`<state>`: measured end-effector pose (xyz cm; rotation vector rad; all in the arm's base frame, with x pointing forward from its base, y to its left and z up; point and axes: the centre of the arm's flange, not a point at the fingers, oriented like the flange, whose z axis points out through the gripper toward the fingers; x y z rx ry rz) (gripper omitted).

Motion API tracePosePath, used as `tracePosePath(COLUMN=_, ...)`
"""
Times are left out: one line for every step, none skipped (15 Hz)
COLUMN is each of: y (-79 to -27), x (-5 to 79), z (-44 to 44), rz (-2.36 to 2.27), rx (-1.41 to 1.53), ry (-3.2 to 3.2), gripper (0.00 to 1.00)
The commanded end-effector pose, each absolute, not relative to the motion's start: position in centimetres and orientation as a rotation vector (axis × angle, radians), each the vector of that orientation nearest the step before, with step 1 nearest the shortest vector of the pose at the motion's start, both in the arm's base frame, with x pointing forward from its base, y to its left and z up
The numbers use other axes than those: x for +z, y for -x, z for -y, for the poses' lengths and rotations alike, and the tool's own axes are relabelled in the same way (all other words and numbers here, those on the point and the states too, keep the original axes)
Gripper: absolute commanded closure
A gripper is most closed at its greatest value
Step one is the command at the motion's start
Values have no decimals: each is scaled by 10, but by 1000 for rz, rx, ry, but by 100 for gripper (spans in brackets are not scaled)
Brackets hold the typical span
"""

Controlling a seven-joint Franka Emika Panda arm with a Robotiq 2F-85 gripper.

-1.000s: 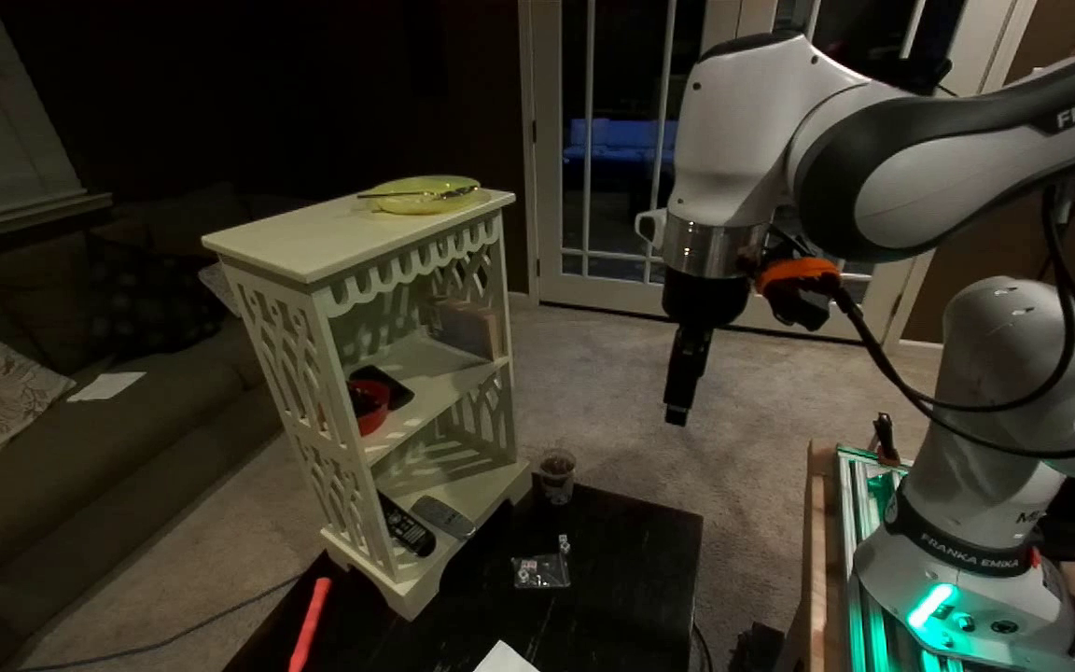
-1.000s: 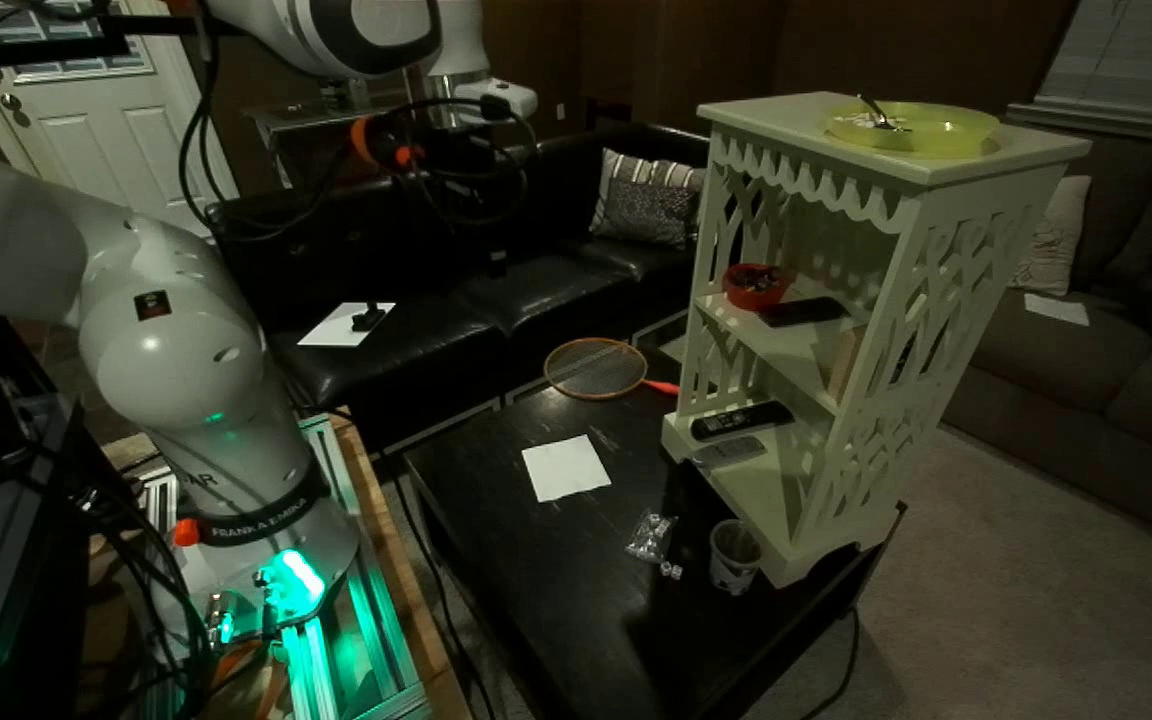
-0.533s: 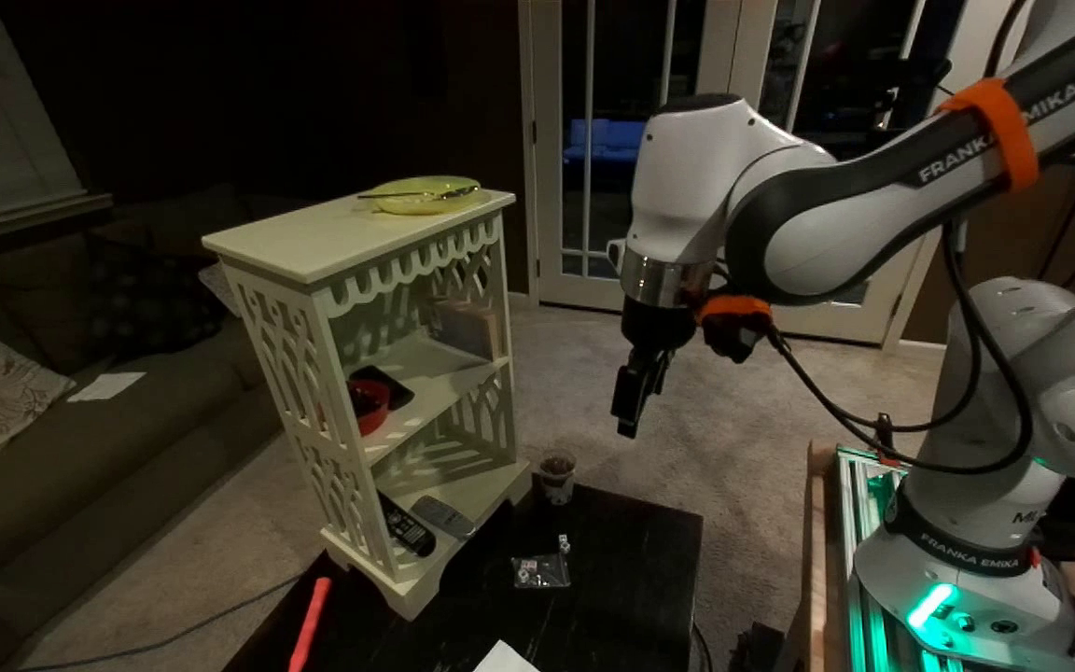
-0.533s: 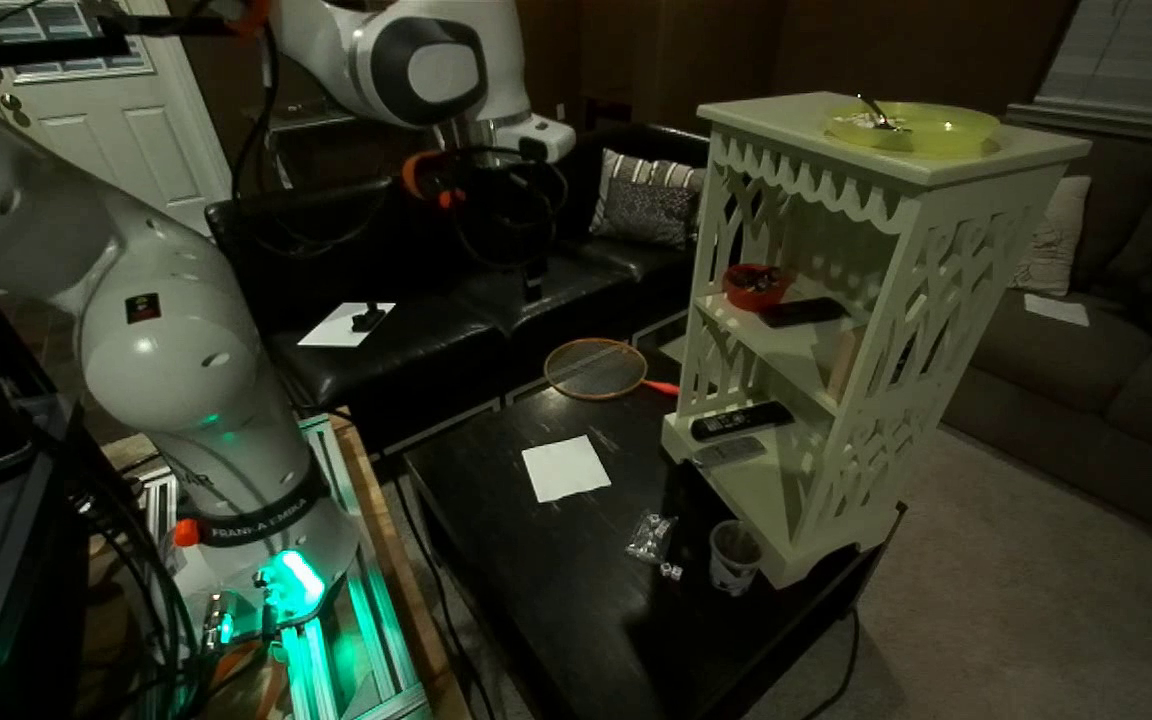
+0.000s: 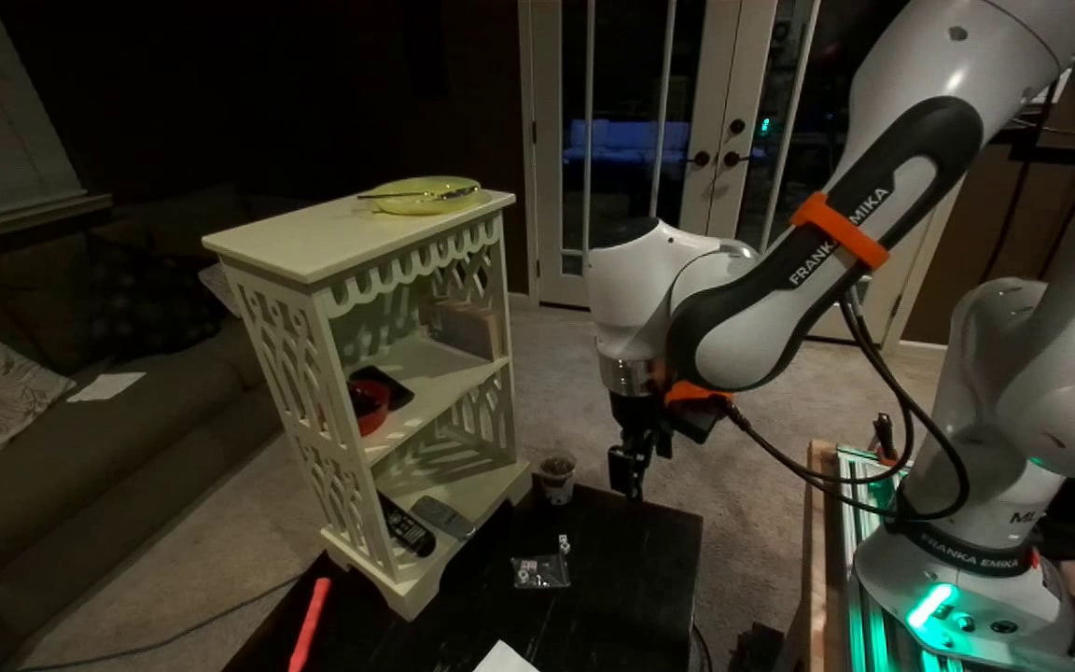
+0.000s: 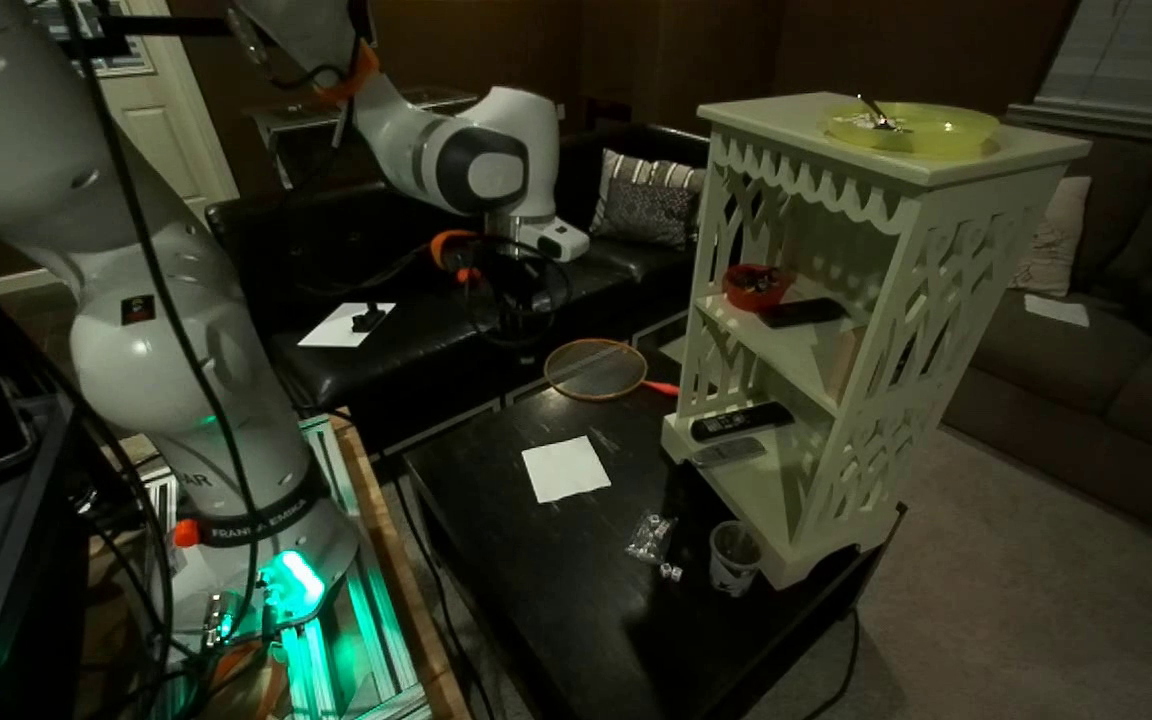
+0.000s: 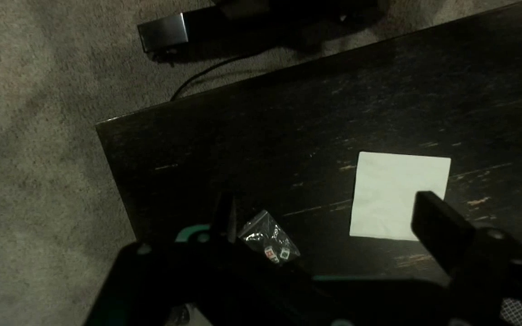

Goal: Put the grey remote control on top of the shelf.

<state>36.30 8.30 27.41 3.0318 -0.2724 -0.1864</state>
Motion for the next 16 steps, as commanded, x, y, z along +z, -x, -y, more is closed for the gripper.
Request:
tracePosePath(y=-364, x=270, z=-83, rz=273, rx=-202, ry=-3030, gripper=0)
tracePosePath(y=-365, x=270, z=-84, rz=273, rx=-207, ry=-3030, gripper=0)
tracePosePath(y=-366, x=270, z=-84, rz=273, rx=-207, ry=-3030, gripper=0)
tracePosePath(y=-367, x=271, z=-84, rz=274, rx=-205, ry=-3031, gripper=0)
tracePosePath(y=-370, x=267, z=-84, rz=312, rx=-172, ry=-3039, gripper=0)
tracePosePath(y=-376, x=260, z=-83, rz=338, rx=-129, ry=-3066, gripper=0)
tracePosePath(y=-384, x=249, z=-83, rz=373, rx=-66, ry=-3099, gripper=0)
tracePosePath(y=-394, x=234, z=-83, rz=416, rx=22, ry=-3131, gripper=0)
tracePosePath(y=-403, x=213, z=-85, rz=446, rx=119, ry=-3127, gripper=0)
tracePosePath(y=-410, x=201, z=-86, rz=447, rx=181, ry=-3132, gripper=0)
tracePosePath(y=-415, x=189, z=-88, rz=445, rx=236, ry=-3131, gripper=0)
tracePosePath(y=-419, x=178, z=-90, rz=447, rx=285, ry=-3131, gripper=0)
tracePosePath(y=-422, x=167, z=-91, rz=438, rx=333, ry=-3122, gripper=0)
tracePosePath(y=-424, x=155, z=-92, rz=403, rx=361, ry=-3105, gripper=0)
tracePosePath(y=-426, x=142, z=-89, rz=374, rx=372, ry=-3086, gripper=0)
tracePosePath(y=-429, x=130, z=-80, rz=367, rx=318, ry=-3060, gripper=0)
